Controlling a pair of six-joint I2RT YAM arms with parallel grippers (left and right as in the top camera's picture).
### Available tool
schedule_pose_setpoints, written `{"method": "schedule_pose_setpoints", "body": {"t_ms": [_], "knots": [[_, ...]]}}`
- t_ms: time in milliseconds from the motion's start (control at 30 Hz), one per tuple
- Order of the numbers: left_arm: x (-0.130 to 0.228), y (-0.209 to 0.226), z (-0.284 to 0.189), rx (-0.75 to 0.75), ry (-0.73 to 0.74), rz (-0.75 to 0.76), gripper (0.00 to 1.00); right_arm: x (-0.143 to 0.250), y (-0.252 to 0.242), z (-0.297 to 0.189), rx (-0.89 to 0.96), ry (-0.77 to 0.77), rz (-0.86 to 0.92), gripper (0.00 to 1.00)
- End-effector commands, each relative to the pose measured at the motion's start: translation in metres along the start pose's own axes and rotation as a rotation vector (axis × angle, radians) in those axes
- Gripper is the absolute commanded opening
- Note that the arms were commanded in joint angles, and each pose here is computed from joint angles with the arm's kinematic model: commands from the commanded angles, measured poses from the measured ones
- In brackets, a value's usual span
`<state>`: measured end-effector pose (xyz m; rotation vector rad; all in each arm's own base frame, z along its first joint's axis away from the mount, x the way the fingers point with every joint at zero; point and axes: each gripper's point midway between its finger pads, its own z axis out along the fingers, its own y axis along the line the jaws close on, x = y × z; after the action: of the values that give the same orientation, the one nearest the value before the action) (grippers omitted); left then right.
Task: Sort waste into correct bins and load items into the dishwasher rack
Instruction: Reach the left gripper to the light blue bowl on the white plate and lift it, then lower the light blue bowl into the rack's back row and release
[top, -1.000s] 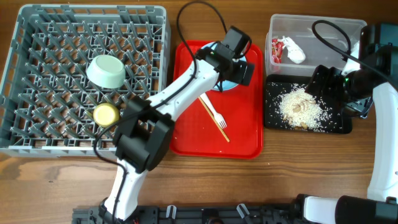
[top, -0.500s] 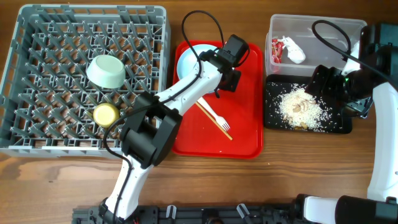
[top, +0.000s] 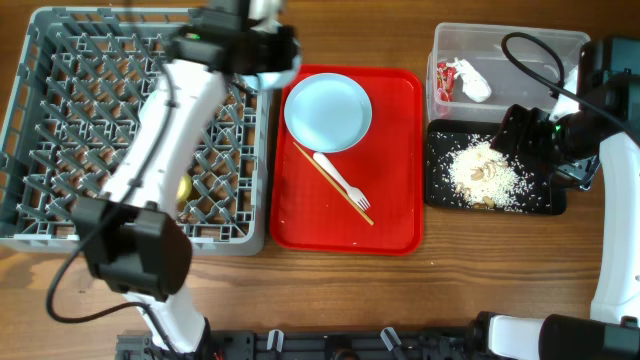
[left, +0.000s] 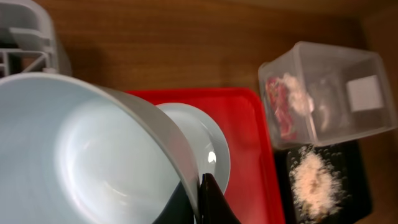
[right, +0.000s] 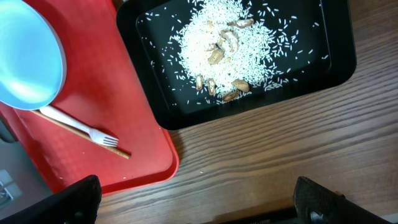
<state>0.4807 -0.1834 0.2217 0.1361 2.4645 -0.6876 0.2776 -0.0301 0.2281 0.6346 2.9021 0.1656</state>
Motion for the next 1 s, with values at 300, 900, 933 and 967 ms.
{"method": "schedule_pose_setpoints", "body": {"t_ms": [300, 900, 933, 967], "knots": [[-0.026, 0.093, -0.034, 0.697, -0.009, -0.266, 0.04, -0.001, -0.002, -0.005, 0.011, -0.025, -0.006, 1.00], [-0.001, 0.242, -0.041, 0.393, -0.075, -0.558, 0.92, 0.001, -0.003, -0.005, 0.013, -0.019, -0.003, 1.00], [0.002, 0.253, -0.046, 0.358, -0.080, -0.582, 1.00, 0.001, -0.003, -0.005, 0.013, -0.019, -0.004, 1.00], [0.004, 0.265, -0.053, 0.326, -0.094, -0.599, 1.00, 0.001, -0.003, -0.005, 0.013, -0.018, -0.004, 1.00]]}}
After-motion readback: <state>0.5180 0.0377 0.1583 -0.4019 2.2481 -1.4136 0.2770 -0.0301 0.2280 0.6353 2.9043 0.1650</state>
